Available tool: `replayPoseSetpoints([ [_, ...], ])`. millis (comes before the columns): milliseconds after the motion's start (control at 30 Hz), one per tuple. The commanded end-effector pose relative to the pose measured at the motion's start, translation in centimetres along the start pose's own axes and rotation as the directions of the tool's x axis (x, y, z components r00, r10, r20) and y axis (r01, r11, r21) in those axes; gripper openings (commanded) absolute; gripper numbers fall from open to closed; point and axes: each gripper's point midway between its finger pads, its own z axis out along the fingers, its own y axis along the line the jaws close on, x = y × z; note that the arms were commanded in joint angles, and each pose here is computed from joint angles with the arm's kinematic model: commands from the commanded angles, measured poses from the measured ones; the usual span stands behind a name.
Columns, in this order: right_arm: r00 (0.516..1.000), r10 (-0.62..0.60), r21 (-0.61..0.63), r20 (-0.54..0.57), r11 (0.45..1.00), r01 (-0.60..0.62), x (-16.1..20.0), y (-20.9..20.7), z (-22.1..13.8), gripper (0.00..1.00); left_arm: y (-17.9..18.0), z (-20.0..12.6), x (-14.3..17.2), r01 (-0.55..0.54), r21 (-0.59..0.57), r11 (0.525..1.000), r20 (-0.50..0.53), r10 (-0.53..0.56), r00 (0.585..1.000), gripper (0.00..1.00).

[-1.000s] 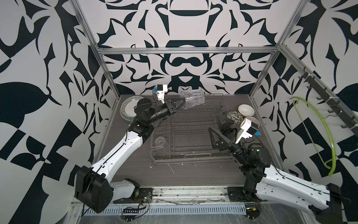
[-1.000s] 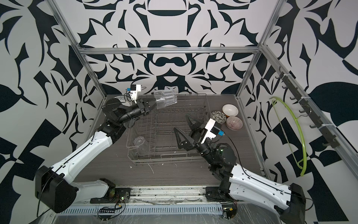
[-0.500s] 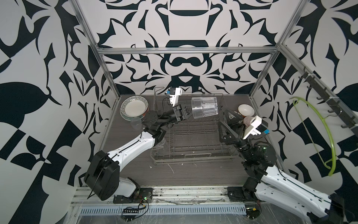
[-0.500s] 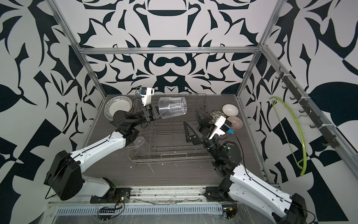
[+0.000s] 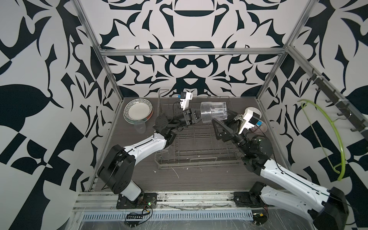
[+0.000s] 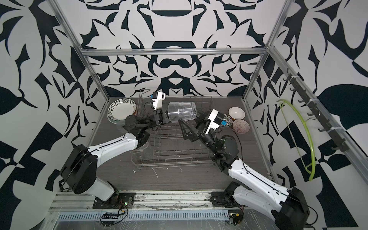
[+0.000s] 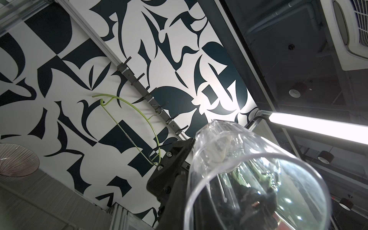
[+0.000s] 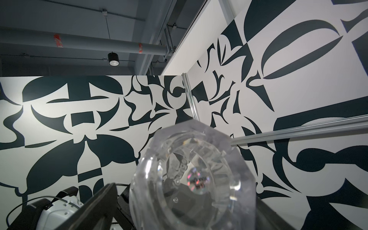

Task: Load bowls into a dish rack
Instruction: Flip the distractor at the dish rack.

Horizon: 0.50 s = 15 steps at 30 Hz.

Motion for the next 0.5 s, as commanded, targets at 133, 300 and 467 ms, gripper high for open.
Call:
replayPoseSetpoints([
  [133, 0.992, -0.043, -0.1, 0.123, 0.993, 0.055, -5.1, 3.0, 0.4, 0.95, -1.4, 1.7, 0.8, -0.016, 0.09, 0.996, -0.036, 0.019, 0.999, 0.0],
  [300, 0.987, -0.068, -0.093, 0.144, 0.992, 0.081, -5.9, 3.2, 0.2, 0.95, -1.6, 2.7, 2.3, -0.012, 0.11, 0.994, -0.062, 0.019, 0.998, 0.0],
  [467, 0.982, -0.076, -0.095, 0.172, 0.991, 0.093, -6.7, 3.4, 0.0, 0.94, -1.9, 3.1, 3.1, -0.016, 0.123, 0.992, -0.072, 0.025, 0.997, 0.0],
])
